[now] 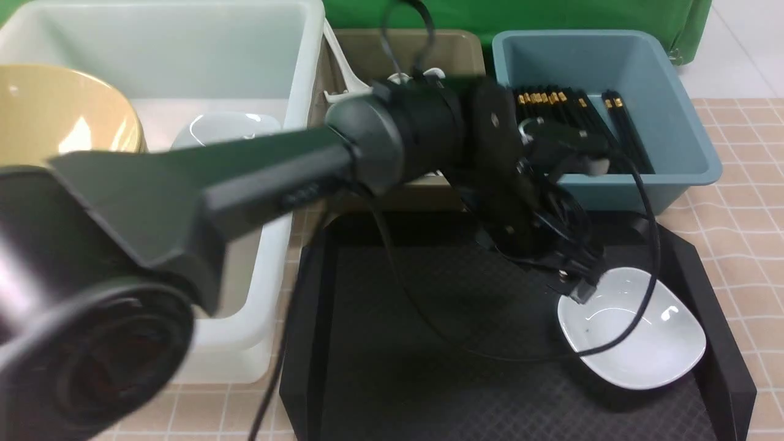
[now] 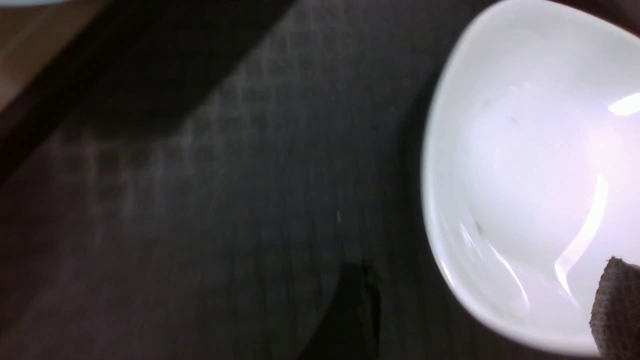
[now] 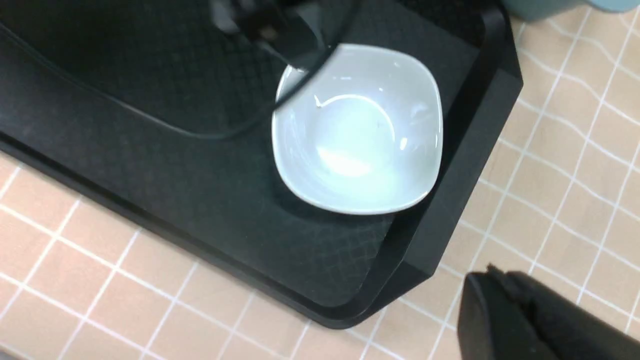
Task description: On brown table put chopsticks spoon bowls plates into blue grey white boxes.
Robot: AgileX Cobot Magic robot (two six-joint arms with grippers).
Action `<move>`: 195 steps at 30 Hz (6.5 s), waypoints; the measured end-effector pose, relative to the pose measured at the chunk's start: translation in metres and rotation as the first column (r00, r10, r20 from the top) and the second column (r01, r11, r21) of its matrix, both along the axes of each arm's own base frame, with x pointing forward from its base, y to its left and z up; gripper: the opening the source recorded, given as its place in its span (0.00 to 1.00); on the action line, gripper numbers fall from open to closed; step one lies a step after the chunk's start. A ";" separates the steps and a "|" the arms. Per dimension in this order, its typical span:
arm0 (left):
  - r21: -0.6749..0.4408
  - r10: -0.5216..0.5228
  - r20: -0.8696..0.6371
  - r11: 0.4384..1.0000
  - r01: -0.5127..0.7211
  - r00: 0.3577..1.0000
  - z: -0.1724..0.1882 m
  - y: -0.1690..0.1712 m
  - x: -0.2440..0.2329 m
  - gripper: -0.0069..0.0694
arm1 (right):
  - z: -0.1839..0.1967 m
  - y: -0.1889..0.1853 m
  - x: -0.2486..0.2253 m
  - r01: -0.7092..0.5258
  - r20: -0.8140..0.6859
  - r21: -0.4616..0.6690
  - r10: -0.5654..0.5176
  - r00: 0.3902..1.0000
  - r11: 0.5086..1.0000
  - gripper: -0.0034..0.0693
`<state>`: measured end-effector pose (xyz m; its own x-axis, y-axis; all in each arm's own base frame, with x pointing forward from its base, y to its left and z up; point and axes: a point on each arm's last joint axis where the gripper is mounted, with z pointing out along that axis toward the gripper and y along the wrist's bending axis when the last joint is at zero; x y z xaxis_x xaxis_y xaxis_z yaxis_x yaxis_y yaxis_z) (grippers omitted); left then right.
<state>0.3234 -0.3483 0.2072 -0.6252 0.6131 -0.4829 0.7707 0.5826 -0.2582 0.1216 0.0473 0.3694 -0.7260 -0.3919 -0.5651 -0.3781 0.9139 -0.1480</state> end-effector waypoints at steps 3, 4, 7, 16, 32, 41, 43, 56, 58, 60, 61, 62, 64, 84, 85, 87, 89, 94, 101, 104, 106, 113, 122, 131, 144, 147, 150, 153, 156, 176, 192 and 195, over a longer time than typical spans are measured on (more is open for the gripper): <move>-0.018 0.035 -0.006 0.999 -0.035 0.999 -0.015 -0.008 0.003 0.80 | 0.003 -0.004 -0.006 0.006 0.026 0.017 -0.007 1.000 1.000 0.12; -0.021 0.042 -0.013 0.999 -0.042 0.999 -0.020 -0.010 0.003 0.80 | 0.003 -0.004 -0.007 0.007 0.029 0.017 -0.007 1.000 1.000 0.12; -0.026 0.054 -0.028 0.998 -0.054 0.998 -0.032 -0.016 0.003 0.80 | 0.004 -0.005 -0.008 0.007 0.033 0.020 -0.007 0.999 1.000 0.12; -0.072 0.071 -0.072 0.995 -0.076 0.995 -0.046 -0.032 -0.005 0.60 | 0.004 -0.005 -0.008 0.004 0.035 0.019 -0.005 0.999 1.000 0.13; -0.122 0.133 0.125 0.985 -0.118 0.983 0.128 0.099 0.034 0.10 | 0.020 0.031 0.030 -0.163 0.043 0.088 0.159 0.986 0.983 0.14; -0.168 0.495 0.316 0.869 -0.466 0.810 0.219 0.276 0.040 0.10 | 0.066 0.120 0.089 -0.458 0.196 0.069 0.438 0.877 0.886 0.14; -0.159 0.532 0.310 0.846 -0.509 0.788 0.217 0.294 0.044 0.10 | 0.072 0.135 0.094 -0.500 0.222 0.059 0.477 0.851 0.864 0.14; -0.016 0.639 0.212 0.759 -0.651 0.739 0.128 0.358 0.110 0.10 | 0.058 0.231 0.146 -0.657 0.159 -0.102 0.665 0.730 0.747 0.14; 0.017 0.632 0.192 0.762 -0.647 0.750 0.109 0.358 0.119 0.10 | 0.054 0.231 0.149 -0.650 0.141 -0.129 0.663 0.735 0.749 0.14; 0.030 0.629 0.184 0.764 -0.644 0.755 0.102 0.357 0.122 0.11 | 0.054 0.231 0.150 -0.648 0.138 -0.137 0.662 0.737 0.750 0.14; 0.037 0.627 0.183 0.765 -0.643 0.757 0.097 0.356 0.125 0.13 | 0.054 0.230 0.150 -0.645 0.138 -0.146 0.661 0.738 0.750 0.14; 0.045 0.625 0.186 0.766 -0.642 0.758 0.092 0.355 0.127 0.18 | 0.054 0.230 0.151 -0.642 0.140 -0.153 0.660 0.738 0.751 0.14; 0.052 0.624 0.186 0.765 -0.641 0.759 0.087 0.355 0.130 0.23 | 0.054 0.229 0.151 -0.641 0.139 -0.157 0.659 0.739 0.752 0.14; 0.002 0.592 0.316 0.781 -0.624 0.741 0.158 0.347 0.111 0.86 | 0.049 0.225 0.147 -0.644 0.059 -0.169 0.660 0.749 0.746 0.15; -0.003 0.594 0.319 0.780 -0.626 0.739 0.163 0.347 0.110 0.86 | 0.049 0.225 0.147 -0.644 0.058 -0.168 0.659 0.750 0.747 0.15; -0.032 0.603 0.335 0.776 -0.630 0.724 0.187 0.346 0.100 0.78 | 0.049 0.225 0.147 -0.642 0.058 -0.168 0.658 0.751 0.748 0.15; -0.057 0.601 0.359 0.778 -0.625 0.714 0.218 0.344 0.081 0.65 | 0.051 0.224 0.147 -0.636 0.060 -0.161 0.650 0.757 0.755 0.15; -0.088 0.587 0.439 0.781 -0.618 0.680 0.277 0.344 0.019 0.27 | 0.064 0.212 0.135 -0.611 0.076 -0.132 0.622 0.779 0.781 0.16; -0.063 0.636 0.427 0.730 -0.680 0.643 0.276 0.346 -0.076 0.09 | 0.079 0.175 0.100 -0.574 0.197 -0.069 0.575 0.794 0.816 0.16; -0.079 0.646 0.454 0.715 -0.694 0.613 0.254 0.346 -0.115 0.09 | 0.075 0.154 0.079 -0.564 0.295 -0.026 0.545 0.785 0.825 0.17; -0.123 0.650 0.507 0.705 -0.698 0.566 0.236 0.347 -0.149 0.09 | 0.068 0.139 0.064 -0.566 0.358 -0.006 0.530 0.769 0.824 0.17; -0.290 0.711 0.562 0.648 -0.704 0.423 0.154 0.346 -0.225 0.09 | 0.040 0.094 0.019 -0.567 0.535 0.094 0.439 0.722 0.818 0.18; -0.334 0.729 0.585 0.616 -0.713 0.356 0.110 0.348 -0.261 0.09 | 0.024 0.061 -0.017 -0.623 0.782 0.179 0.274 0.560 0.762 0.19; -0.332 0.725 0.593 0.616 -0.715 0.349 0.110 0.349 -0.261 0.09 | 0.015 0.060 -0.018 -0.627 0.787 0.181 0.271 0.555 0.758 0.20; -0.332 0.725 0.593 0.616 -0.715 0.349 0.110 0.349 -0.261 0.09 | 0.005 0.060 -0.018 -0.614 0.743 0.172 0.307 0.594 0.770 0.22; -0.332 0.725 0.593 0.616 -0.715 0.349 0.110 0.349 -0.261 0.09 | 0.002 0.058 -0.019 -0.614 0.744 0.172 0.307 0.594 0.770 0.22; -0.332 0.725 0.593 0.616 -0.715 0.349 0.110 0.349 -0.261 0.09 | -0.007 0.046 -0.028 -0.603 0.754 0.176 0.287 0.591 0.778 0.20; -0.332 0.725 0.593 0.616 -0.715 0.349 0.110 0.349 -0.261 0.09 | -0.022 0.025 -0.035 -0.539 0.774 0.205 0.202 0.600 0.817 0.12; -0.332 0.725 0.593 0.616 -0.715 0.349 0.110 0.349 -0.261 0.09 | -0.046 0.003 -0.040 -0.414 0.775 0.274 0.056 0.629 0.868 0.10; -0.332 0.725 0.593 0.616 -0.715 0.349 0.110 0.349 -0.261 0.09 | -0.189 -0.055 -0.067 0.301 0.568 0.437 -0.520 0.638 0.847 0.10; -0.332 0.725 0.593 0.616 -0.715 0.349 0.110 0.349 -0.261 0.09 | -0.193 -0.053 -0.068 0.291 0.540 0.428 -0.501 0.677 0.855 0.10; -0.332 0.725 0.593 0.616 -0.715 0.349 0.110 0.349 -0.261 0.09 | -0.193 -0.053 -0.068 0.291 0.540 0.428 -0.501 0.677 0.855 0.10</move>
<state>0.0624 0.0009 0.3174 -0.3642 0.0729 -0.9285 0.0090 0.9972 0.0747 0.0540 -0.0060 0.1766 -0.2232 0.1032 -0.9693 0.1104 0.9907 0.0801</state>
